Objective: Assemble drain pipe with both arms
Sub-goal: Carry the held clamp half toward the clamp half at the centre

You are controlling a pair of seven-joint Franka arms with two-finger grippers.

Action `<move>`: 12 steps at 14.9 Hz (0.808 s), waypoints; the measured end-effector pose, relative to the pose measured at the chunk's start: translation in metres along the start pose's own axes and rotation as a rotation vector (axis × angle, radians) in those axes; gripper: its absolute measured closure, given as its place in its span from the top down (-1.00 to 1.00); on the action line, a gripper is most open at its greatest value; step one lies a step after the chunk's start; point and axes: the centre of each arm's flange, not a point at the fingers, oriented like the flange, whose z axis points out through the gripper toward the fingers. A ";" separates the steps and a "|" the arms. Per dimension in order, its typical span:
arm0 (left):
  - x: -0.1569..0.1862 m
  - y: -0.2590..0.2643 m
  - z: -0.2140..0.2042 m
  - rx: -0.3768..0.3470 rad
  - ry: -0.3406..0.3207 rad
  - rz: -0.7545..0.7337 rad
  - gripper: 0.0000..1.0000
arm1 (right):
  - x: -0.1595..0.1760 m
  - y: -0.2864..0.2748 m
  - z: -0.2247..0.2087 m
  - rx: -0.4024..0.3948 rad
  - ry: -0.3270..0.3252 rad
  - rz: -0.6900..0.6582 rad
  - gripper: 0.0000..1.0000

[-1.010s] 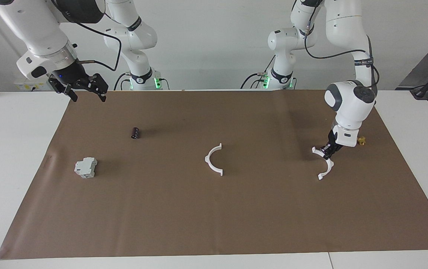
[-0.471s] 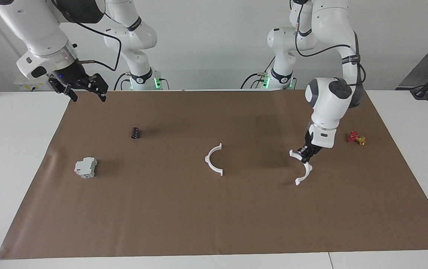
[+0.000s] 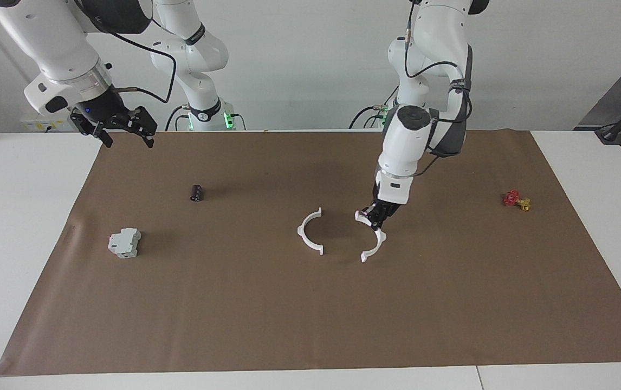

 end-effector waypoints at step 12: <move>-0.037 0.024 0.052 0.061 -0.035 0.044 -0.86 | 0.000 0.000 0.000 0.000 0.000 0.000 1.00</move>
